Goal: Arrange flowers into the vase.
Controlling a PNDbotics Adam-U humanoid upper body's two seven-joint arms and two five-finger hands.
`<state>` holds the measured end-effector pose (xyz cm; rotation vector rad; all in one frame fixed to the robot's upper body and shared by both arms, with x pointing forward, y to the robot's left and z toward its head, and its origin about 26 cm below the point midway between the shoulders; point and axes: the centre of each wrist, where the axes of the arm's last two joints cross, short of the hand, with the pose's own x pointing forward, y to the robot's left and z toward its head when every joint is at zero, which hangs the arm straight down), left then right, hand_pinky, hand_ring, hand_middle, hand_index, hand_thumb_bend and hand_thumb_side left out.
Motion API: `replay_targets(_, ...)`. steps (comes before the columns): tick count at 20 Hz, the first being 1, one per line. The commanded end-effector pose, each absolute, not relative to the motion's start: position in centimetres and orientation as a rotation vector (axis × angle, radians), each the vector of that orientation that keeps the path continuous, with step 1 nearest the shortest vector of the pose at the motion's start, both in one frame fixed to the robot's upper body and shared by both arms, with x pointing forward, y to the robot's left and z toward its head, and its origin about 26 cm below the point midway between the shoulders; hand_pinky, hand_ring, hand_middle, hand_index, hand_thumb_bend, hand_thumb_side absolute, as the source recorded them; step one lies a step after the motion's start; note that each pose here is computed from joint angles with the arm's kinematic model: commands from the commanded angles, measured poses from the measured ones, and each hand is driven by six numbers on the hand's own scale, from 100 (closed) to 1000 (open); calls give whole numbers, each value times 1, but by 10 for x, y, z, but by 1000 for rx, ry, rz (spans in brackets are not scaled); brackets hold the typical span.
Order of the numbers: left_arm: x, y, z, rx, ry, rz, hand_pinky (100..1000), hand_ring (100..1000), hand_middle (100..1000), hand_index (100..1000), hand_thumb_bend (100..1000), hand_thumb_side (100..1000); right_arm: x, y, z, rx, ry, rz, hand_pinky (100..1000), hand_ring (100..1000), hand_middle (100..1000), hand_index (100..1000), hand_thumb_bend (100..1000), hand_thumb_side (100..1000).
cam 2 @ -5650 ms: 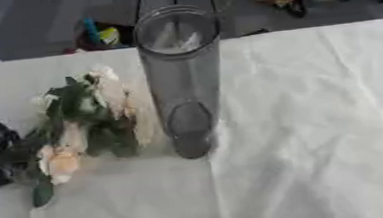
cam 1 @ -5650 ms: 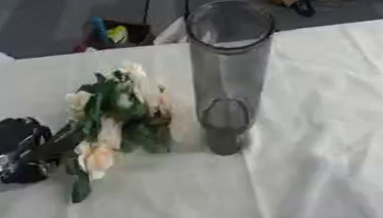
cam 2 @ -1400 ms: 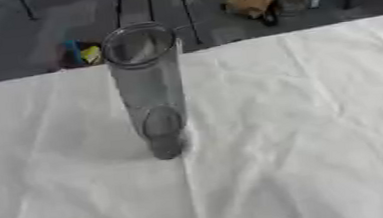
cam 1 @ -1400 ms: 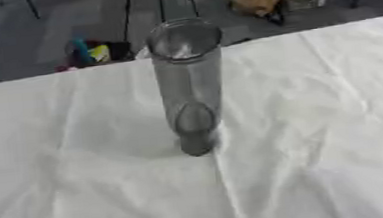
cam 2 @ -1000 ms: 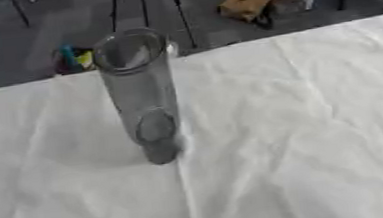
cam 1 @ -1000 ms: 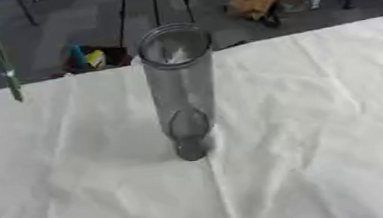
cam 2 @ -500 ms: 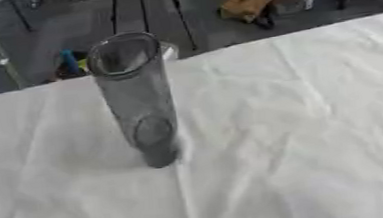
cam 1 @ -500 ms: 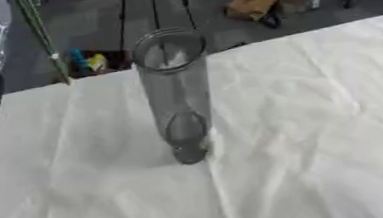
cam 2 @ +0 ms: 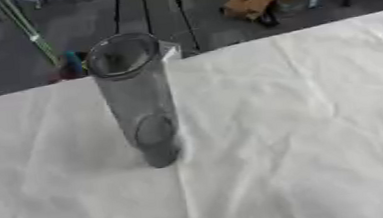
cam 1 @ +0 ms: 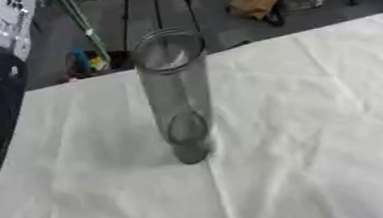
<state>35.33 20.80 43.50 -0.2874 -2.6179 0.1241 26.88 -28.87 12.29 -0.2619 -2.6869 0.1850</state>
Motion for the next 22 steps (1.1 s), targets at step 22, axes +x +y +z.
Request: replay_targets(22, 326, 192, 453, -454, -2728, 116, 100, 100, 100, 112, 102, 763, 273, -284, 135, -201, -2712, 233, 731, 816, 706, 903, 100, 1000)
